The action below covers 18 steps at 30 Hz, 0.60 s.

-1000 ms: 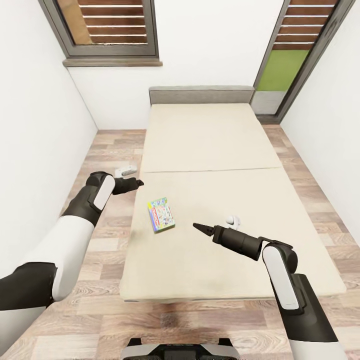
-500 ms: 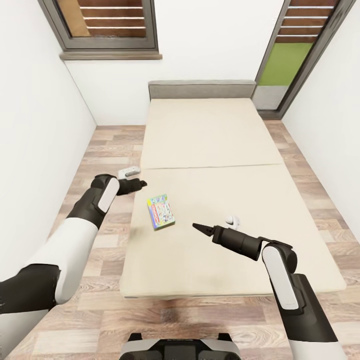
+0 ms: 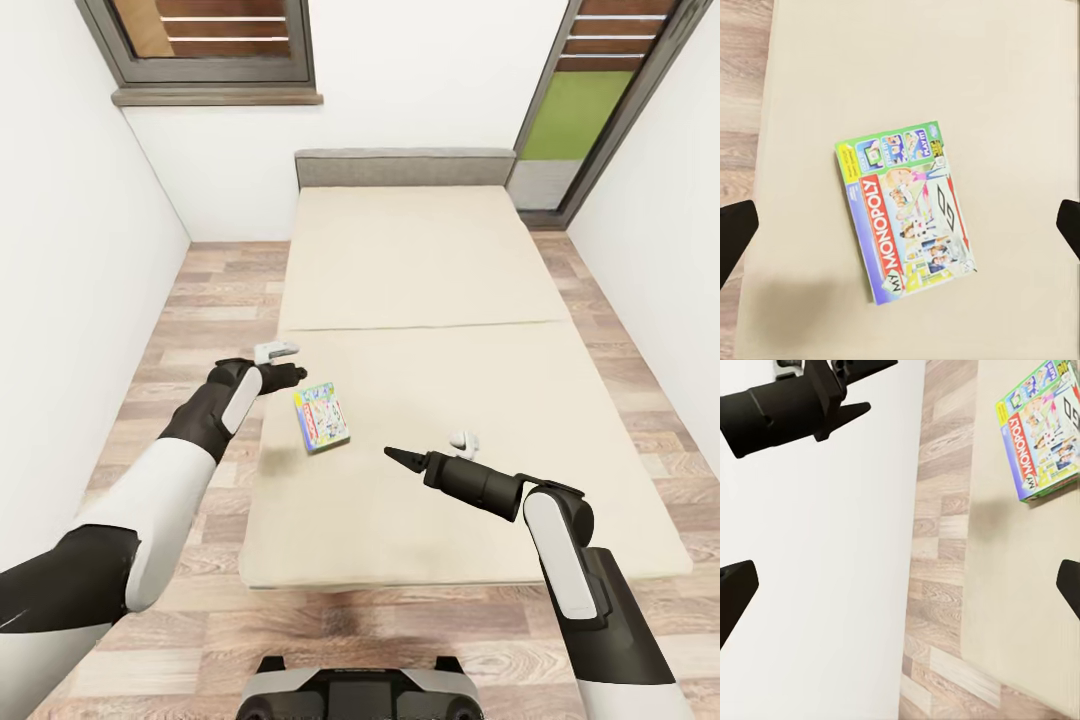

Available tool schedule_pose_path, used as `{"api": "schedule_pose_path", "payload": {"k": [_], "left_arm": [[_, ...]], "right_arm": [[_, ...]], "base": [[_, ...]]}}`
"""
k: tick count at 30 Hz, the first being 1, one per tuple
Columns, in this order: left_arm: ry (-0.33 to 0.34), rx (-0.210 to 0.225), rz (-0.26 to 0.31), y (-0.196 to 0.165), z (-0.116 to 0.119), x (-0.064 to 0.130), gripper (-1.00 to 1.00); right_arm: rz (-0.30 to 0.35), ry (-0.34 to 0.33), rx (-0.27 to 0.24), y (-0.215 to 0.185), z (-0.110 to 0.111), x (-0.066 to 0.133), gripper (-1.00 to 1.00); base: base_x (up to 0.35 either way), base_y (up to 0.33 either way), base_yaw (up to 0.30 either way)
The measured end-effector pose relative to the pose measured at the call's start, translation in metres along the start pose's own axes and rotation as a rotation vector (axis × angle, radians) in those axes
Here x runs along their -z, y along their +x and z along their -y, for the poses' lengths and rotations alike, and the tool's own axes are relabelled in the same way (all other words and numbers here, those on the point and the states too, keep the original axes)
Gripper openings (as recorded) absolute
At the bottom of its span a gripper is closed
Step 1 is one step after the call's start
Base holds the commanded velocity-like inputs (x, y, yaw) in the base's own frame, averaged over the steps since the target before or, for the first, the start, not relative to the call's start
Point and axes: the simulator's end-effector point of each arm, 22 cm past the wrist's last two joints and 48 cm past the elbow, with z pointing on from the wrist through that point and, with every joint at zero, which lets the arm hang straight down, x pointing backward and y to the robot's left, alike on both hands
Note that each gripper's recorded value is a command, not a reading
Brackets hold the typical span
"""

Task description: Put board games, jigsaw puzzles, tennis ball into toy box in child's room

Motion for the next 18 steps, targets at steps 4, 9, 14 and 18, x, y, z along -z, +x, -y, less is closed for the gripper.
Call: {"api": "schedule_pose_path", "payload": {"k": [4,9,14,18], "left_arm": [[0.007,-0.003,0.000,0.004,0.006,-0.004,1.00],[0.015,-0.001,0.010,0.005,0.014,-0.008,1.00],[0.033,0.000,0.019,0.007,0.028,-0.012,1.00],[0.038,0.001,0.018,0.010,0.031,-0.015,1.00]], "right_arm": [[-0.005,0.002,-0.005,0.002,0.003,-0.001,1.00],[-0.010,0.004,-0.011,0.005,0.006,-0.003,1.00],[-0.018,0.005,-0.015,0.009,0.009,-0.005,1.00],[-0.036,-0.002,-0.013,0.015,0.007,-0.010,1.00]], "base": [[0.000,0.000,0.000],[0.000,0.000,0.000],[0.000,0.000,0.000],[0.000,0.000,0.000]]}}
